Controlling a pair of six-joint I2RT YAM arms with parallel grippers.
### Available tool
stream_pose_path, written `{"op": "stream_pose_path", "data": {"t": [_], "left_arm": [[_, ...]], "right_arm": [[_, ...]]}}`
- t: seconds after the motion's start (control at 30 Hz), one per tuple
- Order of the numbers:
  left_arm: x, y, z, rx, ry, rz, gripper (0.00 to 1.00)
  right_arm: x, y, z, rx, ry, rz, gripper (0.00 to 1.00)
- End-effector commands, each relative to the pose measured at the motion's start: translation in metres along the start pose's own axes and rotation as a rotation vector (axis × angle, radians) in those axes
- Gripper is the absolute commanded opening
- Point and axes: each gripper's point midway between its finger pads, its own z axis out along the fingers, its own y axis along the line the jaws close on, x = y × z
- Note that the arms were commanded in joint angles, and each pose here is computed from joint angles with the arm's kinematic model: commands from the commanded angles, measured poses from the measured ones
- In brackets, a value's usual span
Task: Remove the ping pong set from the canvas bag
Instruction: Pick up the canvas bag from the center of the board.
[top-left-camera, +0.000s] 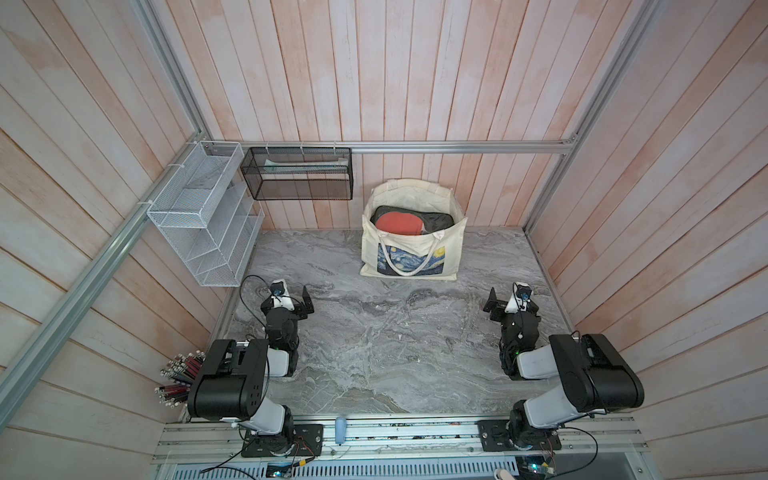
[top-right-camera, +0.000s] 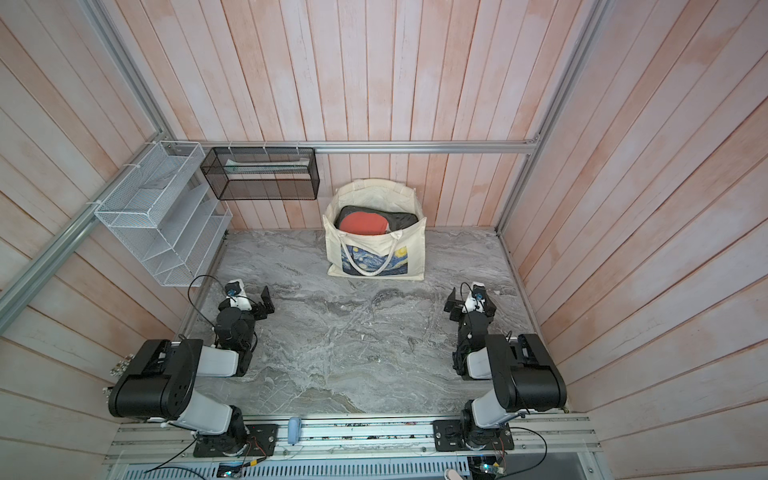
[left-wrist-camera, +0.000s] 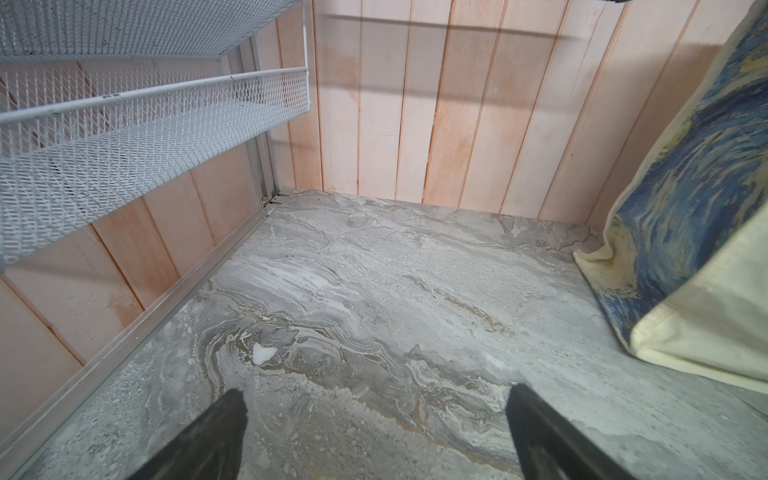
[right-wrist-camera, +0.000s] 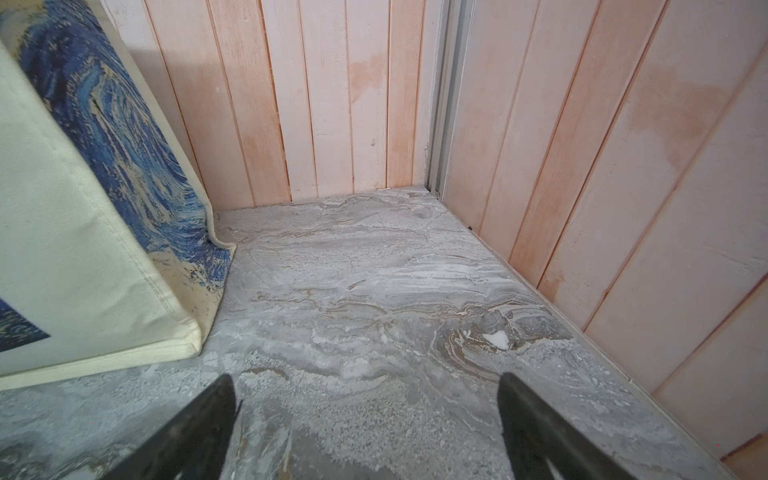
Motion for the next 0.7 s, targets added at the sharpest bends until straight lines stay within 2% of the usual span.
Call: {"op": "stream_pose_path", "data": {"t": [0.0, 0.5, 0.57, 0.6, 0.67], "left_arm": [[-0.003, 0.003, 0.003, -0.012, -0.009, -0.001, 1.0], [-0.01, 0.003, 0.002, -0.033, -0.033, 0.005, 1.0], [-0.01, 0.0, 0.003, -0.028, -0.003, 0.018, 1.0], [-0.015, 0.0, 0.004, -0.035, -0.024, 0.024, 1.0], [-0.025, 0.002, 0.012, -0.084, 0.043, 0.037, 1.0]], "right_arm": [[-0.006, 0.001, 0.003, 0.007, -0.015, 0.007, 0.98], [-0.006, 0.001, 0.003, 0.007, -0.017, 0.007, 0.98], [-0.008, -0.002, 0.003, 0.031, -0.012, 0.009, 0.98], [-0.009, 0.0, 0.005, 0.022, -0.006, 0.006, 0.98], [-0.011, 0.007, 0.012, 0.031, 0.033, -0.034, 0.98]]}}
